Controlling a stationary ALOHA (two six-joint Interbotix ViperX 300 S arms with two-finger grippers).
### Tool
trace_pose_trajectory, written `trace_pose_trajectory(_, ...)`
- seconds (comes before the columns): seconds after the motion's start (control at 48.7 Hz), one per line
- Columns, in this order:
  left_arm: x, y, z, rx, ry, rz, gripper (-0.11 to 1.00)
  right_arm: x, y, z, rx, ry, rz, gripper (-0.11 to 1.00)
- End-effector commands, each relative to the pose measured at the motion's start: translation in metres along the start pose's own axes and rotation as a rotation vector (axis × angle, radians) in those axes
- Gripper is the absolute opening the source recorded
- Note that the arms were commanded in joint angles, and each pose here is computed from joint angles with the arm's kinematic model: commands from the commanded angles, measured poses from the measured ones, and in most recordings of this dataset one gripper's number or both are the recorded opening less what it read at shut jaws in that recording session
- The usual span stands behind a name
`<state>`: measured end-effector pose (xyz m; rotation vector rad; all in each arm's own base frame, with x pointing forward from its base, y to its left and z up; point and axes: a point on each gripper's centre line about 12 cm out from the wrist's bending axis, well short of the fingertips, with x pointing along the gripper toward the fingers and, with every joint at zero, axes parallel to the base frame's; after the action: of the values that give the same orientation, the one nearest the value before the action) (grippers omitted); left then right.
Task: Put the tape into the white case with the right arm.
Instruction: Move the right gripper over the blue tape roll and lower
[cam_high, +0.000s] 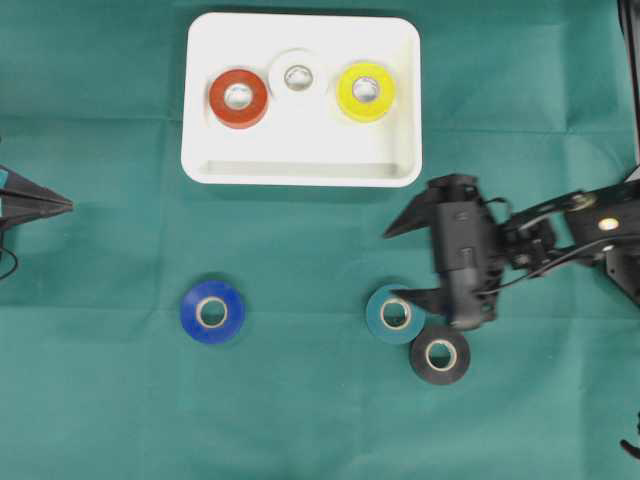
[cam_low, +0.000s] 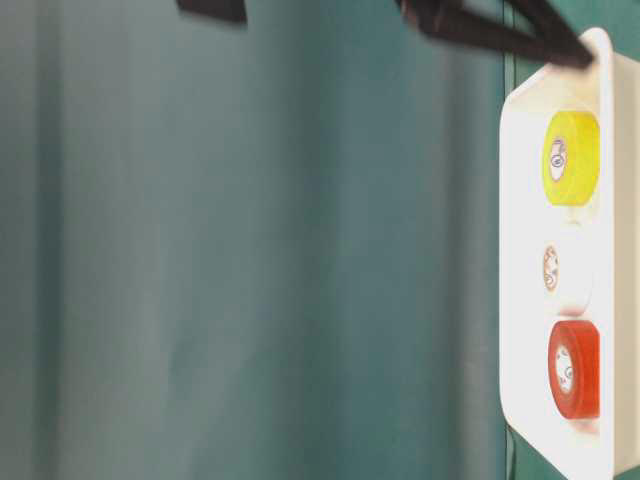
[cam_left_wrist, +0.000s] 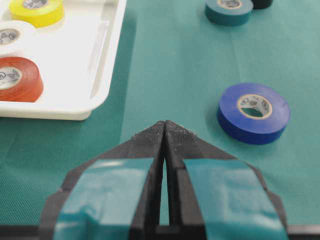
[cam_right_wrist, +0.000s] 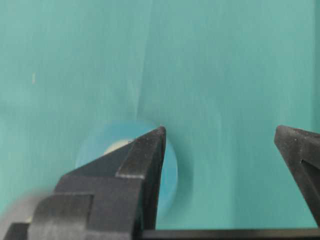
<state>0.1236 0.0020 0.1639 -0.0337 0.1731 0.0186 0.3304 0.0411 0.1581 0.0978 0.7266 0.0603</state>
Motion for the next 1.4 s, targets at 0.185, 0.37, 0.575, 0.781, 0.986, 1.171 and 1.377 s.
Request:
trace_pose_trajectory(0.185, 0.0, 0.0, 0.005, 0.004, -0.009, 0.001, 0.0, 0.046, 0.018, 0.049, -0.019, -0.052, 0.032, 0.68)
trace_pose_trajectory(0.37, 0.0, 0.0, 0.005, 0.003, -0.009, 0.001, 0.0, 0.075, 0.031, 0.072, -0.03, -0.074, 0.049, 0.68)
trace_pose_trajectory(0.575, 0.0, 0.0, 0.005, 0.003, -0.009, 0.001, 0.0, 0.103, 0.043, 0.091, -0.039, -0.096, 0.061, 0.68)
trace_pose_trajectory(0.781, 0.0, 0.0, 0.005, 0.004, -0.009, 0.001, 0.0, 0.124, 0.053, 0.107, -0.047, -0.111, 0.061, 0.68)
trace_pose_trajectory(0.986, 0.0, 0.0, 0.005, 0.003, -0.011, 0.001, 0.0, 0.137, 0.06, 0.119, -0.051, -0.111, 0.043, 0.68)
trace_pose_trajectory(1.171, 0.0, 0.0, 0.005, 0.004, -0.011, 0.001, 0.0, 0.149, 0.063, 0.124, -0.052, -0.114, 0.04, 0.68)
trace_pose_trajectory(1.377, 0.0, 0.0, 0.005, 0.003, -0.009, 0.001, 0.0, 0.159, 0.064, 0.121, -0.054, -0.105, 0.04, 0.68)
